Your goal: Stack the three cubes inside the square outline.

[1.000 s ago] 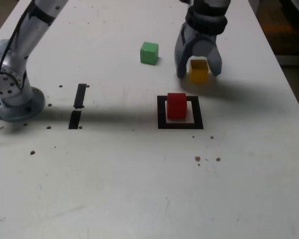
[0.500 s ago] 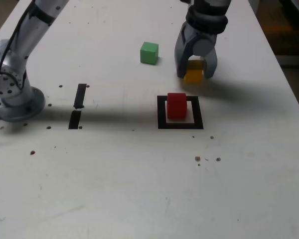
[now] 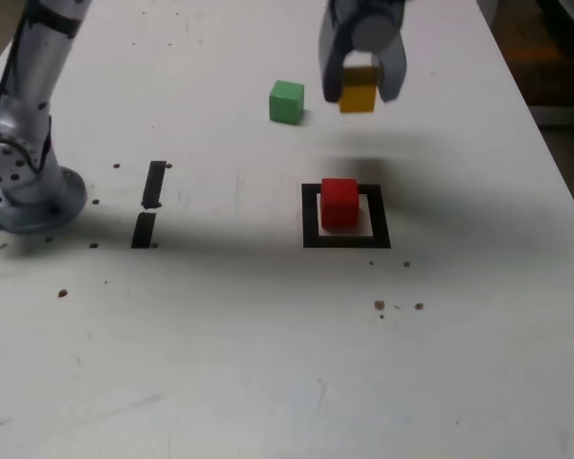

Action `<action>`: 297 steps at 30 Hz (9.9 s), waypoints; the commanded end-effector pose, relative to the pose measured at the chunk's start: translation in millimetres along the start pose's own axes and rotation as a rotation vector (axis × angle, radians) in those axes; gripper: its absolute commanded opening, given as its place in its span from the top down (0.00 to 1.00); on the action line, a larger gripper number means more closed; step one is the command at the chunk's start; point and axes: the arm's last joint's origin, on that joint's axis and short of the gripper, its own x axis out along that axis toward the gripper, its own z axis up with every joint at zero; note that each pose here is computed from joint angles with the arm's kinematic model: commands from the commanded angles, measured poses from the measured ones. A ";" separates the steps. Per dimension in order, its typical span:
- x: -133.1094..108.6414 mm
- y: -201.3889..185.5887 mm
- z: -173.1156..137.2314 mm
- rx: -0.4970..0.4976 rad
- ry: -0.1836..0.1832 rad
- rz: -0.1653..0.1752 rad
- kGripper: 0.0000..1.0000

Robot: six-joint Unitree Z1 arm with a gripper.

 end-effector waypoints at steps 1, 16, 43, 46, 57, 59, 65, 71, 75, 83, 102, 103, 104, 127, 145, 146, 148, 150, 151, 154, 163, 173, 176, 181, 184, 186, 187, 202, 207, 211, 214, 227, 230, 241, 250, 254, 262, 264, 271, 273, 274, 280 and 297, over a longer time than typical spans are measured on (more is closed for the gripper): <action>-12.1 -11.8 -13.9 0.004 -0.015 0.008 0.79; 17.3 -97.9 -15.2 0.031 0.033 -0.025 0.79; 46.5 -101.5 -12.2 0.028 0.025 0.000 0.74; 47.5 -100.6 -11.8 0.027 0.024 0.004 0.71; 48.9 -98.8 -8.8 0.026 0.010 -0.002 0.63; 49.0 -98.6 -8.8 0.026 0.011 -0.004 0.63; 50.0 -98.5 -9.3 0.026 0.016 -0.010 0.58; 52.3 -99.5 -9.7 0.027 0.021 -0.029 0.34; 52.1 -99.6 -9.6 0.027 0.013 -0.033 0.12; 39.2 -96.3 -19.0 0.025 0.001 -0.007 0.00; 4.8 19.4 -99.3 0.100 0.071 0.117 0.00; 5.7 23.2 -100.1 0.115 0.070 0.129 0.00; 7.5 26.8 -100.1 0.129 0.069 0.138 0.00; 82.6 79.0 -75.7 0.171 0.041 0.091 0.01; 133.2 102.7 -50.6 0.155 0.054 0.080 0.13; 133.3 102.5 -50.8 0.156 0.057 0.078 0.16; 132.7 102.1 -51.9 0.158 0.062 0.074 0.28; 129.8 101.4 -52.9 0.158 0.057 0.075 0.41; 127.5 100.9 -53.6 0.159 0.052 0.077 0.46; 121.3 98.9 -55.1 0.163 0.038 0.082 0.58; 119.0 95.7 -52.6 0.183 0.023 0.066 0.75; 88.4 87.4 -62.0 0.192 -0.035 0.085 0.86; 58.5 75.1 -72.7 0.184 -0.051 0.093 0.87; 19.0 52.8 -87.0 0.151 -0.003 0.076 0.89; 2.6 38.1 -93.1 0.130 0.027 0.074 0.89; -7.5 26.6 -96.7 0.115 0.030 0.079 0.89; -12.4 20.3 -98.3 0.107 0.026 0.082 0.89; -32.7 -66.5 -91.8 0.012 -0.029 0.013 0.88; -29.6 -79.2 -78.8 0.021 -0.018 0.003 0.88; -27.3 -87.1 -64.0 0.035 -0.019 0.004 0.88; -24.4 -91.0 -54.4 0.043 -0.016 0.009 0.88; -9.5 -99.6 -32.0 0.060 0.013 0.051 0.88; -4.0 -100.7 -26.0 0.060 0.024 0.055 0.88; 8.3 -103.1 -14.7 0.061 0.040 0.058 0.88; 16.1 -104.5 -10.7 0.061 0.049 0.049 0.78; 19.2 -104.9 -10.2 0.061 0.053 0.045 0.70; 22.6 -105.1 -10.7 0.063 0.068 0.045 0.27; 21.5 -104.8 -11.6 0.063 0.067 0.048 0.16; 8.9 -102.1 -20.9 0.058 0.036 0.055 0.01; 1.6 -101.0 -26.5 0.055 0.019 0.059 0.00; -2.9 -100.1 -30.6 0.053 0.011 0.062 0.00; -41.0 -89.2 -80.5 0.071 -0.062 0.092 0.00; 8.0 -61.5 -164.1 0.109 0.087 0.093 0.00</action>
